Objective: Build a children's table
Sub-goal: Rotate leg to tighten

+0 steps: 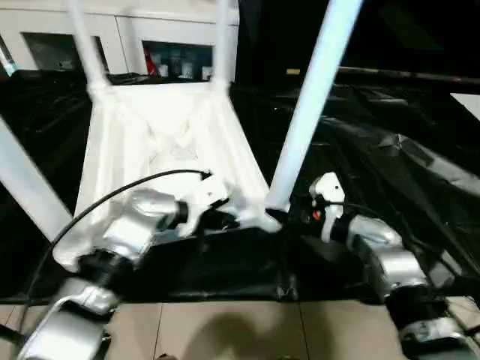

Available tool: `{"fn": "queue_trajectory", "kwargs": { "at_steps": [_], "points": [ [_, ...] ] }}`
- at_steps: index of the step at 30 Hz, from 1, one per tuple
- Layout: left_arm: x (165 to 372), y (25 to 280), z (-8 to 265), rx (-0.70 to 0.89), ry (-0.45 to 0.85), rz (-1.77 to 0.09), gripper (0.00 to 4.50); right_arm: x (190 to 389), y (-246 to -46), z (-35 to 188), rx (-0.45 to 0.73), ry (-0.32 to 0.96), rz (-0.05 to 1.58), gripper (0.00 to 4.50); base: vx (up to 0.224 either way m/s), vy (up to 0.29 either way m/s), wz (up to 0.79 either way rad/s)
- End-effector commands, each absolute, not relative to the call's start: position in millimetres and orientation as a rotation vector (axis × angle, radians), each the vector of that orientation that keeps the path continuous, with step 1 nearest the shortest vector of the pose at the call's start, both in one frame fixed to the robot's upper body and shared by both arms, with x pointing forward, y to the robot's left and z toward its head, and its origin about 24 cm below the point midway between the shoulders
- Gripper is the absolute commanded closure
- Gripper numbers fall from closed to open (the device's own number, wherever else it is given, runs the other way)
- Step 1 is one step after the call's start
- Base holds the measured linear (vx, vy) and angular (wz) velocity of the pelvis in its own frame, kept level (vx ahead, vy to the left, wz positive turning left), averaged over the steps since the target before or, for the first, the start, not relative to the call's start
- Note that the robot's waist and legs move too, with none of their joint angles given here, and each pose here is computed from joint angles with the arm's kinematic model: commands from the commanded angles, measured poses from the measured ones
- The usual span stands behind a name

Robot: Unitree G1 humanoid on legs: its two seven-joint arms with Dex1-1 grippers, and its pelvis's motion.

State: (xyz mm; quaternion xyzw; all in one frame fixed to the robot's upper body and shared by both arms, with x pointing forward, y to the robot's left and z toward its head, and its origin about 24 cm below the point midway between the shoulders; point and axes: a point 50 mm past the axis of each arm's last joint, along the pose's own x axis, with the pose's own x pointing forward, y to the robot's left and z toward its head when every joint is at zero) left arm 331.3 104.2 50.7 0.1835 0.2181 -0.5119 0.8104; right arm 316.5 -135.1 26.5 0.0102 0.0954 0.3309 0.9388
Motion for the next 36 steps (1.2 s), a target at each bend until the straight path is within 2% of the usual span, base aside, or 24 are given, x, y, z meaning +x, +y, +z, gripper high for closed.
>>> {"fn": "queue_trajectory", "kwargs": {
  "at_steps": [1,3,4,6,8,9,11,14,16,19,21,25,28,35,36],
  "points": [
    [330,98,33,0.32,0.503,-1.006,4.5,308.6,-134.2,5,0.008,0.294,0.563,1.88,0.0,0.0,0.0],
    [334,90,33,0.314,0.495,-0.953,4.5,304.9,-120.8,1,0.017,0.31,0.545,1.88,0.0,0.0,0.0],
    [338,82,34,0.316,0.483,-0.919,4.5,302.6,-106.6,-1,0.04,0.319,0.545,1.88,0.0,0.0,0.0],
    [338,79,35,0.317,0.48,-0.917,4.5,302.0,-101.5,-1,0.054,0.32,0.549,1.88,0.0,0.0,0.0],
    [339,73,37,0.323,0.467,-0.935,4.5,300.0,-89.6,4,0.071,0.289,0.623,1.88,0.0,0.0,0.0],
    [339,73,37,0.324,0.467,-0.936,4.5,299.9,-89.2,4,0.071,0.287,0.627,1.33,0.0,0.0,0.0],
    [338,70,38,0.353,0.461,-0.975,4.5,298.6,-84.7,10,0.072,0.248,0.688,1.19,0.0,0.0,0.0],
    [335,78,37,0.392,0.47,-1.064,4.5,299.0,-99.7,20,0.056,0.231,0.778,0.97,0.0,0.0,0.0],
    [332,87,38,0.402,0.475,-1.118,4.5,300.0,-116.1,27,-0.007,0.236,0.846,0.79,0.0,0.0,0.0],
    [331,93,39,0.399,0.48,-1.146,4.5,302.1,-131.7,31,-0.083,0.239,0.875,0.76,0.0,0.0,0.0],
    [326,105,42,0.393,0.484,-1.224,4.5,304.4,-152.5,40,-0.133,0.254,0.936,0.76,0.0,0.0,0.0],
    [323,110,43,0.383,0.48,-1.279,4.5,302.1,-161.3,45,-0.143,0.281,1.003,0.76,0.0,0.0,0.0],
    [311,113,46,0.336,0.51,-1.414,4.5,297.3,-165.6,46,-0.187,0.327,1.097,0.76,0.0,0.0,0.0],
    [306,113,46,0.317,0.526,-1.469,4.5,301.4,-161.1,48,-0.175,0.311,1.132,0.76,0.0,0.0,0.0],
    [305,113,46,0.317,0.526,-1.471,4.5,302.3,-159.6,49,-0.156,0.302,1.136,0.92,0.0,0.0,0.0]
  ]
}}
